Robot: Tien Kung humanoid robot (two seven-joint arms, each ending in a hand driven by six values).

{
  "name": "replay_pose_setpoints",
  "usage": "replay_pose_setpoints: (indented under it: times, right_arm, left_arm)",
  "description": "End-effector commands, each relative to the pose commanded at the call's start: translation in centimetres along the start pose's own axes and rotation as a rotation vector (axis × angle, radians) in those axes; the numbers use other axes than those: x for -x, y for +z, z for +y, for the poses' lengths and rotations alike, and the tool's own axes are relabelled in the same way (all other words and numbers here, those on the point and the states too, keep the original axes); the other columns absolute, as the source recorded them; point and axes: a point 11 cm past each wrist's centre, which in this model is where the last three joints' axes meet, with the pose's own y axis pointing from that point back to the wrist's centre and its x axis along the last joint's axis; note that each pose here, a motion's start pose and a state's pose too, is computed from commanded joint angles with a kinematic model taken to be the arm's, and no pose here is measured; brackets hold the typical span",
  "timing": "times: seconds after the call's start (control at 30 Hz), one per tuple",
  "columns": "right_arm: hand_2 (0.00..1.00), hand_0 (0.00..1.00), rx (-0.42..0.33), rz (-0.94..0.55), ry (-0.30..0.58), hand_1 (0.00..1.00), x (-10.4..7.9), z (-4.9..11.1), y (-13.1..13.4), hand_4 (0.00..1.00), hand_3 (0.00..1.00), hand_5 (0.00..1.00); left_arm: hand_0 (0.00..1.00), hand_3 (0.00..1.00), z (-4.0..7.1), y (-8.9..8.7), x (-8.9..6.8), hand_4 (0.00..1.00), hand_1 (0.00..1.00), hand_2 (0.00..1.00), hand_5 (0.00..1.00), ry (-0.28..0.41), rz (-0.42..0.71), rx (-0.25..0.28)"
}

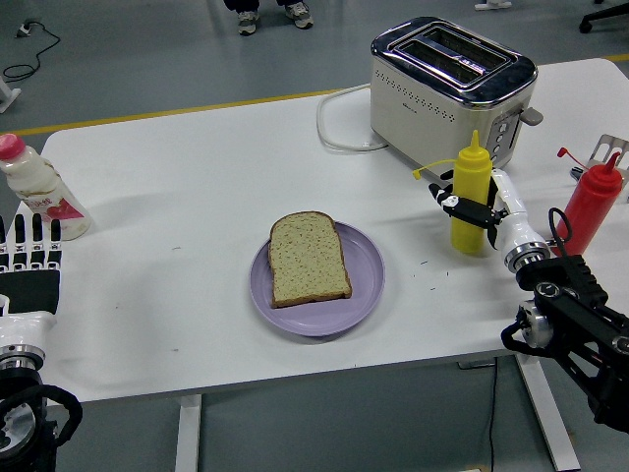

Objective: Pick up the cup,pour liquid into bread,place the cup on the desk

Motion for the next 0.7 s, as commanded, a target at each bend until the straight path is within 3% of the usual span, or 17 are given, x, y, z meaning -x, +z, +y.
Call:
replay_pose_setpoints:
  times: [0.33,0.7]
  right_arm:
    - [0.285,0.104,-0.034,-0.026,-0.024,0.151,0.5,0.3,-1.4,0.654,0.387,0.032]
    - [0.29,0.11,-0.166,0.126,-0.115,0.155,1.8,1.2,-6.3,0.631,0.39,0.04]
  left_arm:
    - [0.865,0.859,0.1,-0.1,-0.1,0.718,0.872,0.934,0.998,0.002,-0.001,-0.002]
    - [0.865,0.859,0.2,-0.1,-0.2,0.717,0.872,0.934,0.998,0.004,-0.002,-0.002]
